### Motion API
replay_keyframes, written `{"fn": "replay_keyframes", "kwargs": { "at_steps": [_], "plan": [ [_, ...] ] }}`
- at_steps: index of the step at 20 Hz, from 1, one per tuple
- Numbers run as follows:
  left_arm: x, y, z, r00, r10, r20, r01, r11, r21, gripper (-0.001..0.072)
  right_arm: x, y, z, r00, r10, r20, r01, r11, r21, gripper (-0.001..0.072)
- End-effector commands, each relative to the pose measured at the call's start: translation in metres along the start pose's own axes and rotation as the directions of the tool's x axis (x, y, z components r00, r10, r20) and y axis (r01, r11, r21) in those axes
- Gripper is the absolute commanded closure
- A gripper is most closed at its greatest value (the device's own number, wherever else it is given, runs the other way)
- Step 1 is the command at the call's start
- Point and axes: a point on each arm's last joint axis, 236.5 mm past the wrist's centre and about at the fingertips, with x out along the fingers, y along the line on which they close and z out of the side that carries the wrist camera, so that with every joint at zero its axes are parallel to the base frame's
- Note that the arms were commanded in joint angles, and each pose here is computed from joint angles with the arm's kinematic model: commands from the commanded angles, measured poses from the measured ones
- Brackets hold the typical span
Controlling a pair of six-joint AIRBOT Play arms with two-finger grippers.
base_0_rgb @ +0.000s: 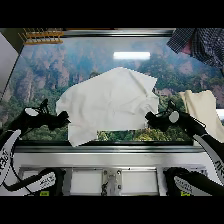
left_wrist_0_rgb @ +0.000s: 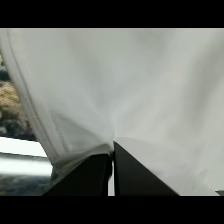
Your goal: Fold the clothes and pants, and hang the long-sleeved shirts on hangers.
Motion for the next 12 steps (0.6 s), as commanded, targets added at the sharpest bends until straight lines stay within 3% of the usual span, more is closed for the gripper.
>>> {"fn": "replay_keyframes", "kwargs": {
  "at_steps": [1, 4, 6, 9, 12],
  "plan": [
    [-0.022, -0.009, 0.018, 0.998, -0.016, 0.065, 0.014, 0.999, 0.032, 0.0699, -0.017, 0.009, 0.016, 0.999, -0.001, 0.052, 0.009, 0.99, -0.138, 0.0703],
    [-0.117, -0.046, 0.07, 0.95, -0.092, 0.297, 0.059, 0.991, 0.117, 0.0698, -0.099, 0.019, 0.073, 0.968, -0.07, 0.241, 0.15, 0.93, -0.334, 0.0703],
    [-0.211, -0.083, 0.088, 0.864, -0.158, 0.477, 0.057, 0.974, 0.22, 0.0698, -0.194, 0.051, 0.112, 0.909, 0.028, 0.415, 0.168, 0.889, -0.427, 0.0703],
    [-0.349, -0.134, 0.065, 0.654, -0.258, 0.711, -0.018, 0.934, 0.356, 0.0698, -0.343, 0.089, 0.127, 0.726, 0.224, 0.65, 0.151, 0.871, -0.468, 0.0703],
    [-0.447, -0.171, 0.0, 0.43, -0.35, 0.832, -0.107, 0.895, 0.432, 0.0699, -0.453, 0.098, 0.099, 0.534, 0.35, 0.769, 0.136, 0.863, -0.487, 0.0703]
  ]
}}
